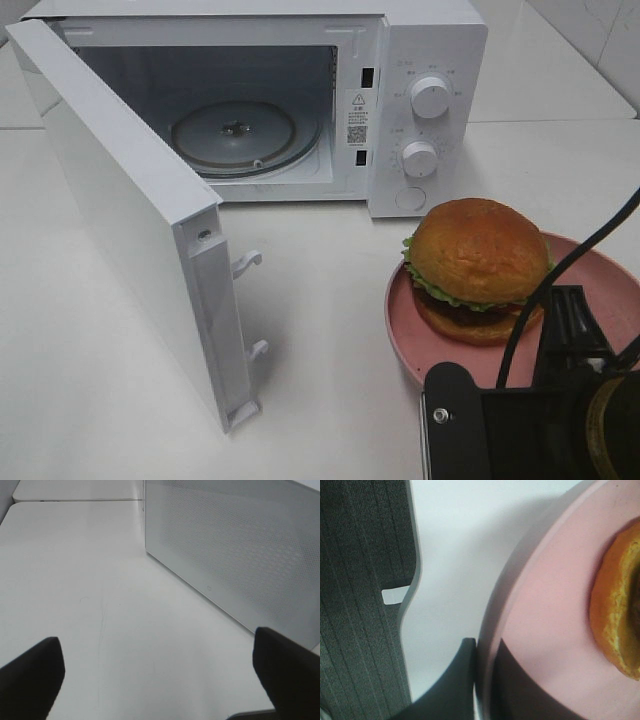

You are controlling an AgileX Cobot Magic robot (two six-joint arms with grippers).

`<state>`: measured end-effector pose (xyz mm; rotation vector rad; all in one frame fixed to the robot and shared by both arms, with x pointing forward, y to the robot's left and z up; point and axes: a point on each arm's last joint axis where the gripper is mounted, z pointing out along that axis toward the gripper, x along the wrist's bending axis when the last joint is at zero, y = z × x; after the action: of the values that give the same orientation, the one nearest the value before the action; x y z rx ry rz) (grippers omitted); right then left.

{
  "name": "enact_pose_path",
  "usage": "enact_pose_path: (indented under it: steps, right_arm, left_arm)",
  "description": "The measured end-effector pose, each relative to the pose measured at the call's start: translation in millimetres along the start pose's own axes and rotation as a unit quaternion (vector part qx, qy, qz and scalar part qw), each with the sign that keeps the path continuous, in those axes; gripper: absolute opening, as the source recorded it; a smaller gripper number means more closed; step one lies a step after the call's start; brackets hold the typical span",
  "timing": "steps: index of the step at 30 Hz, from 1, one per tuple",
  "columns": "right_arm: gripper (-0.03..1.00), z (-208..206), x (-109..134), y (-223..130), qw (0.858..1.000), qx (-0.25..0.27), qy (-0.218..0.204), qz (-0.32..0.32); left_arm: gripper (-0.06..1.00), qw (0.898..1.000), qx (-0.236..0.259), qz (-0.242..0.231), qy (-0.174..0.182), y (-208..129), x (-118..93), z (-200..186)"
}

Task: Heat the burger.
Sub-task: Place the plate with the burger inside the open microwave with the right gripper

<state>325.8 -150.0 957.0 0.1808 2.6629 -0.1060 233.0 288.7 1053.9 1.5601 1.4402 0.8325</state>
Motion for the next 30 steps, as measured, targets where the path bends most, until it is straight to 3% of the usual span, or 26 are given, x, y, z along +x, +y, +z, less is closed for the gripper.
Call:
enact_pose_path:
  steps: [11, 19, 30]
  right_arm:
    - [0.04, 1, -3, 11, 0.994, -0.064, -0.010, -0.089]
    - [0.04, 13, -25, 5, 0.992, -0.065, -0.011, -0.107]
    - [0.04, 27, -50, -1, 0.983, -0.105, -0.018, -0.151]
  left_arm:
    - [0.94, 1.000, 0.000, 0.000, 0.000, 0, 0, 0]
    - [0.94, 1.000, 0.000, 0.000, 0.000, 0, 0, 0]
    - [0.94, 1.000, 0.000, 0.000, 0.000, 0, 0, 0]
